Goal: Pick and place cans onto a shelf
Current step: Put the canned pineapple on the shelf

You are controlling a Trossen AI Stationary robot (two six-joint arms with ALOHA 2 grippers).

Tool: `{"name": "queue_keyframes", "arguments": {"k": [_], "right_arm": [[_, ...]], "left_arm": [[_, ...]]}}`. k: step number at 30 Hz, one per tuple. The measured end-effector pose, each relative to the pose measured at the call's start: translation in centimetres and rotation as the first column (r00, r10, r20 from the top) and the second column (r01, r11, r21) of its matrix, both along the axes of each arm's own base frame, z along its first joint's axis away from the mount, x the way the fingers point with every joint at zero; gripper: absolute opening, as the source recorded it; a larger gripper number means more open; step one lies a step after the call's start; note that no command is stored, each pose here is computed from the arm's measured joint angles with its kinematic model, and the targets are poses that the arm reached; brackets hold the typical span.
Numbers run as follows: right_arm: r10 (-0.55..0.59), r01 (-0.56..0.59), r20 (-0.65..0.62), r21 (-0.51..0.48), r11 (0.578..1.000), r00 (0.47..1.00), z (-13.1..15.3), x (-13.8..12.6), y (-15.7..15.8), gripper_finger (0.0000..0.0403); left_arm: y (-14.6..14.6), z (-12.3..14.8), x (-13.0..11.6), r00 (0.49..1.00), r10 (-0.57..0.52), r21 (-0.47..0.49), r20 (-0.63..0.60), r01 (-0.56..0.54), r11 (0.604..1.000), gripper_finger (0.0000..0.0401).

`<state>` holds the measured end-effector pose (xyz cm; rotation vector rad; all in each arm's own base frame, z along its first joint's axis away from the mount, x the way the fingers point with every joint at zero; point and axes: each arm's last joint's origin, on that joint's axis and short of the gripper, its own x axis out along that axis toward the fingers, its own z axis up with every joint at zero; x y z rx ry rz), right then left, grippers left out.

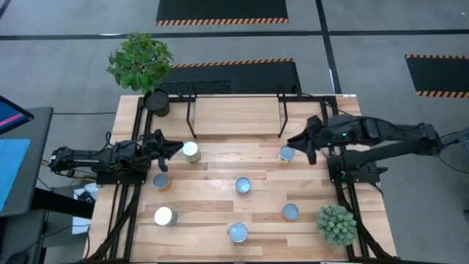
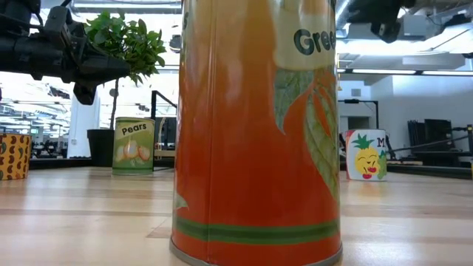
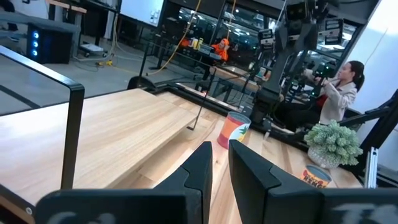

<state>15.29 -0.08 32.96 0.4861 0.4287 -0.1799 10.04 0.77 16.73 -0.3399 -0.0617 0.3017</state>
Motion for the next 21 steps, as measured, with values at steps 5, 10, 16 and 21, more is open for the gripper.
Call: {"name": "queue_keyframes", "arguments": {"k": [5, 10, 16, 21], "right_arm": [[0.116, -0.145, -0.213, -0.122, 0.982, 0.97, -0.5, 1.4, 0.8, 0.0118], [0.216, -0.326, -0.402, -0.228, 0.918, 0.89, -2.5, 3.3, 1.5, 0.0118], [0.215, -0.398, -0.567, -0.22, 0.891, 0.795, -5.2, 5.6, 1.3, 0.0119], [0.19, -0.412, -0.691, -0.17, 0.895, 0.698, -7.3, 6.7, 0.6, 0.0141]], "left_arm": [[0.0, 0.0, 0.0, 1.0, 0.0, -0.008, 0.003, 0.0, 1.0, 0.0043], [0.0, 0.0, 0.0, 1.0, 0.001, -0.008, 0.003, -0.001, 1.0, 0.0043], [0.0, 0.0, 0.0, 1.0, 0.001, -0.009, 0.003, -0.001, 1.0, 0.0043], [0.0, 0.0, 0.0, 1.0, 0.001, -0.009, 0.003, -0.001, 1.0, 0.0043]]}}
